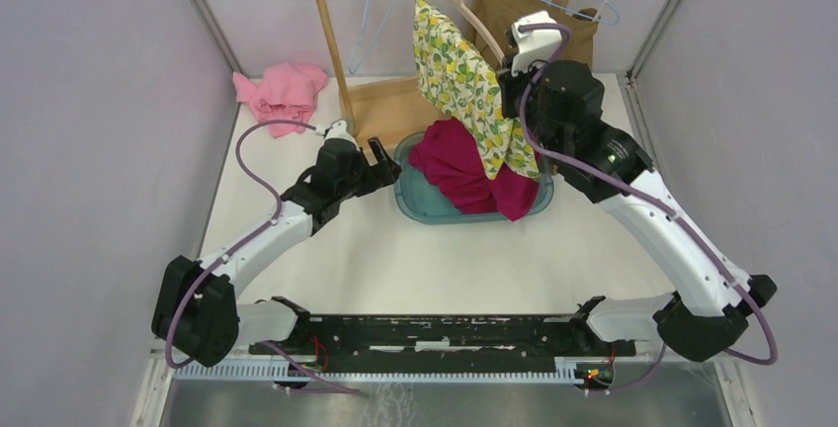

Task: Place the skirt on the hanger
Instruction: Place the hanger on the clothesline.

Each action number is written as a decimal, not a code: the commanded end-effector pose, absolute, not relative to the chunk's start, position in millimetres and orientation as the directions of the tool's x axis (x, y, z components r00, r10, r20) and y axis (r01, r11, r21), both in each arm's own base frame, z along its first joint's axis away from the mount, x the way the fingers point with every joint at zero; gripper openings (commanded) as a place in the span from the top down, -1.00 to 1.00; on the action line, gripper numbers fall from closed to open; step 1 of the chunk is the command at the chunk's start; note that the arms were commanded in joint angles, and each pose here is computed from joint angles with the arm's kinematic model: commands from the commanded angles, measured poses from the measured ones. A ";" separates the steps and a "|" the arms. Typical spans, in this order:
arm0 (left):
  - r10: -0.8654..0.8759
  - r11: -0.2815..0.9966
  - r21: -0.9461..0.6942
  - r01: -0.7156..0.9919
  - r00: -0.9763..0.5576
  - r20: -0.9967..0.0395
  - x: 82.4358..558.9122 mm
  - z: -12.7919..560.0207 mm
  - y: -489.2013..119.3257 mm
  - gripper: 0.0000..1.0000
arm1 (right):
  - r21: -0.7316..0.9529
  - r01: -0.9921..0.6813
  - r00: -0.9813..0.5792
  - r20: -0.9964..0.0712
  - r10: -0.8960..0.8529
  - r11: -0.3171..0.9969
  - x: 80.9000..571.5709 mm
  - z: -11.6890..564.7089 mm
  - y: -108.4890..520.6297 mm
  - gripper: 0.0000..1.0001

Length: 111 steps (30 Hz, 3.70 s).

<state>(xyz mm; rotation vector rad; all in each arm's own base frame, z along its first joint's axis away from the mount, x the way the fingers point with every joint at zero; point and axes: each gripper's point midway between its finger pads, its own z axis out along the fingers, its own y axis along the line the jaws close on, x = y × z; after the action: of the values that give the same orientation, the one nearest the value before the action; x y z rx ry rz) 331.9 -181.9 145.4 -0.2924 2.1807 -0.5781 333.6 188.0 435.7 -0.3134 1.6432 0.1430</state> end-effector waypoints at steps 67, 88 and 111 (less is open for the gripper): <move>-0.460 0.795 -0.604 0.058 -0.591 -0.663 316.0 170.3 -189.2 -0.99 | 0.126 -0.244 -0.116 -0.988 0.100 0.962 518.9 400.0 211.6 0.97; -0.450 0.799 -0.599 0.056 -0.606 -0.656 323.1 164.4 -194.4 -0.99 | 0.117 -0.253 -0.099 -0.991 0.094 0.960 490.5 416.1 199.7 0.24; -0.444 0.790 -0.608 0.076 -0.613 -0.653 325.7 169.2 -200.1 -0.99 | 0.381 0.293 -0.114 -0.897 0.428 0.877 433.9 352.3 -29.2 -0.23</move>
<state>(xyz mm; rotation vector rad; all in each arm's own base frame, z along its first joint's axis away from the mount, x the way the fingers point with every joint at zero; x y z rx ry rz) 312.7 -189.9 139.2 -0.2692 2.1945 -0.6841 439.5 23.7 365.5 0.3293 1.7426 0.1113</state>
